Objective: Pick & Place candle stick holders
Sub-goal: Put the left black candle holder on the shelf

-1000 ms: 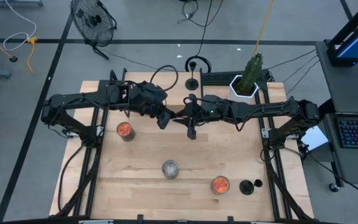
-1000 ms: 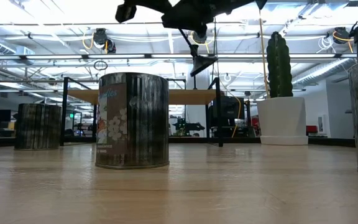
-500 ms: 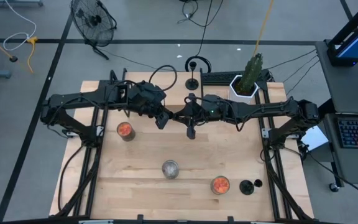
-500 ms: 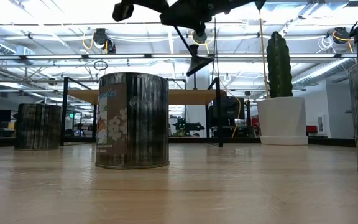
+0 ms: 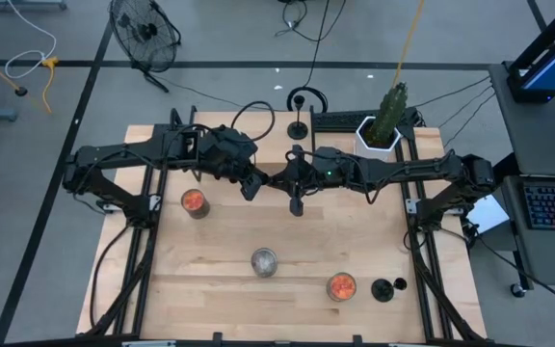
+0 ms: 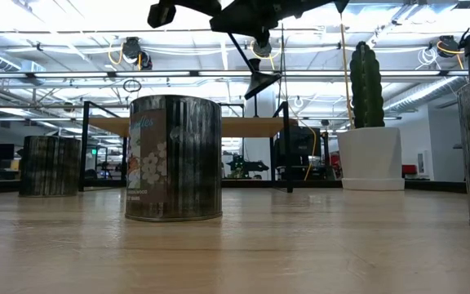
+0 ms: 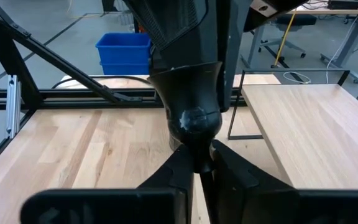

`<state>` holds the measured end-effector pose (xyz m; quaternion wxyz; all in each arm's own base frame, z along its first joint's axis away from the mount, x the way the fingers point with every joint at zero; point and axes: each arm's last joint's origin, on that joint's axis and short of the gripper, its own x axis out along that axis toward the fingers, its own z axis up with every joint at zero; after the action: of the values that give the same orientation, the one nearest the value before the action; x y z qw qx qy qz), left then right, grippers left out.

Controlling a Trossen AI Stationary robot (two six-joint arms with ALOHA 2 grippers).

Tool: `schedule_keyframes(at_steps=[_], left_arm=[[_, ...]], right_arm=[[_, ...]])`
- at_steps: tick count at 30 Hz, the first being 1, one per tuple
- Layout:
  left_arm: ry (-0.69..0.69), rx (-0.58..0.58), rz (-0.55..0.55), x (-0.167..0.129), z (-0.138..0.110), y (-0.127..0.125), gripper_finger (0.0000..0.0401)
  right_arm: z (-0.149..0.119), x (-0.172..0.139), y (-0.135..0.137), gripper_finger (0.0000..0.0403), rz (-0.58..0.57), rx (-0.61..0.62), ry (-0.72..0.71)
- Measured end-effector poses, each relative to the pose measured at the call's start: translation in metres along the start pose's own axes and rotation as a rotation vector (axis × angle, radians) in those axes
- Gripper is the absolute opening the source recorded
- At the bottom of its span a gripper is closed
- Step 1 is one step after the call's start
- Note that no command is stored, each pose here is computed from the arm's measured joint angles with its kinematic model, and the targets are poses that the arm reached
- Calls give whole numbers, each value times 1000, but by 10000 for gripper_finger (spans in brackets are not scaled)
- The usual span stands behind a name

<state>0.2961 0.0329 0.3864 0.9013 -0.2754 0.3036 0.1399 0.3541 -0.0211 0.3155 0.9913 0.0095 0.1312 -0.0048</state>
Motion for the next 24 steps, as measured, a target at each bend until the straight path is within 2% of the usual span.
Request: schedule_keyframes(at_steps=[3, 12, 24], left_arm=[[-4, 20, -2, 0, 0, 0, 14], [-9, 48, 3, 0, 1, 0, 95], [-20, 59, -4, -7, 1, 0, 151]], right_arm=[[0, 0, 0, 28, -1, 3, 0], [0, 0, 0, 28, 0, 26, -2], [0, 0, 0, 28, 0, 30, 0]])
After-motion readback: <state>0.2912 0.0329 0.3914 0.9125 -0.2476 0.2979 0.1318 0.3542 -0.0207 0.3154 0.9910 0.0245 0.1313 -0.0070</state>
